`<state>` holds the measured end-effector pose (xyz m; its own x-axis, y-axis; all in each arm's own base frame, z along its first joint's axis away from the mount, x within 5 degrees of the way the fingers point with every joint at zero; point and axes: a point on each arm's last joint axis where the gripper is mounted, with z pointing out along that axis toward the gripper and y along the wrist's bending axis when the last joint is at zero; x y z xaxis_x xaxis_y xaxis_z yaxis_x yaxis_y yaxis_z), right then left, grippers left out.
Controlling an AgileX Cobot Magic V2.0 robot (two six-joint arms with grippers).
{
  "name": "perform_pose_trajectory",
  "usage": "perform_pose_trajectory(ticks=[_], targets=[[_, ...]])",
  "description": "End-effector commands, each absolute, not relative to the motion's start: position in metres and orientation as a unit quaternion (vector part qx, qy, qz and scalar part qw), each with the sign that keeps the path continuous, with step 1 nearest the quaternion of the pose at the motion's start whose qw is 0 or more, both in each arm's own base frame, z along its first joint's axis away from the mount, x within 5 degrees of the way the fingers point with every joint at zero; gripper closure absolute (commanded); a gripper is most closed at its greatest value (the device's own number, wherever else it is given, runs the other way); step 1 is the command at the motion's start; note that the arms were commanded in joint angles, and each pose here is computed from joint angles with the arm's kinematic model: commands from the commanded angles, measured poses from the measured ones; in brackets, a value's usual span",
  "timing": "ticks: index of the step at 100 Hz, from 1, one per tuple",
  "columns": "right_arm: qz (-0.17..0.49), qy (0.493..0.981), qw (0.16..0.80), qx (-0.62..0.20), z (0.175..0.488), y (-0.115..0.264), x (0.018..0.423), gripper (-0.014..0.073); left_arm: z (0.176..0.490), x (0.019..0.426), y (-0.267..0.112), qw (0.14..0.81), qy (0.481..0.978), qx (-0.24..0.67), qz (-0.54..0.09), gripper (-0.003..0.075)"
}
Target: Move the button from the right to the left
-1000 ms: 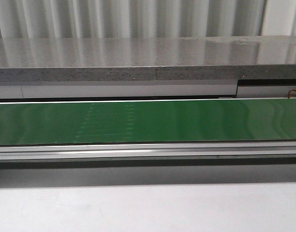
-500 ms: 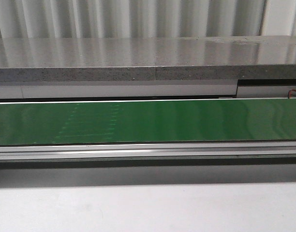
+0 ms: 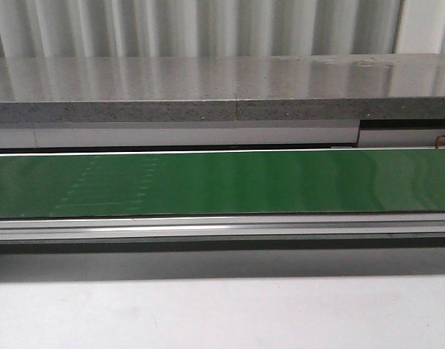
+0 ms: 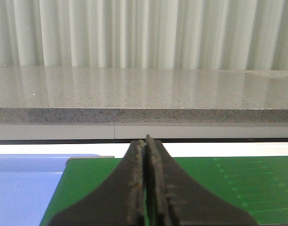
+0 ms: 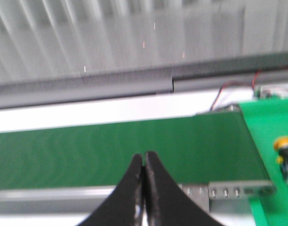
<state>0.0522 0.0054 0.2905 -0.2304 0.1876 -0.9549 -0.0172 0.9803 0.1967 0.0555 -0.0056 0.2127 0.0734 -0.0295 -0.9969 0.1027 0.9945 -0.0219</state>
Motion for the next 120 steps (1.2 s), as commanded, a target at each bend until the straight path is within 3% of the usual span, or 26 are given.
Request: perform_pose_trajectory(ticks=[1,16,26,65,76,91,98,120], targets=[[0.082,0.811,0.578,0.051,0.32,0.007,0.063,0.0662,0.213,0.053,-0.005,0.762,0.646,0.024,-0.049,0.074],[0.083,0.865,0.492,0.051,0.342,0.009,0.086,0.0662,0.213,0.053,-0.005,0.762,0.646,0.024,-0.049,0.074],[0.082,0.875,0.474,0.052,0.349,0.009,0.103,0.0662,0.213,0.053,-0.005,0.762,0.646,0.024,-0.049,0.074],[0.09,0.916,0.387,0.06,0.33,0.011,0.13,0.0641,0.213,0.053,-0.005,0.762,0.646,0.024,-0.049,0.074],[0.09,0.92,0.377,0.059,0.329,0.011,0.128,0.0487,0.213,0.053,-0.005,0.762,0.646,0.024,-0.049,0.074],[0.09,0.92,0.378,0.059,0.329,0.011,0.128,0.0075,0.213,0.053,-0.005,0.762,0.646,0.024,-0.049,0.074],[0.092,0.919,0.378,0.059,0.329,0.012,0.128,-0.0066,0.213,0.053,-0.005,0.762,0.646,0.024,-0.049,0.074],[0.09,0.916,0.385,0.066,0.331,0.01,0.144,-0.0041,0.213,0.053,-0.005,0.762,0.646,0.024,-0.049,0.074]])
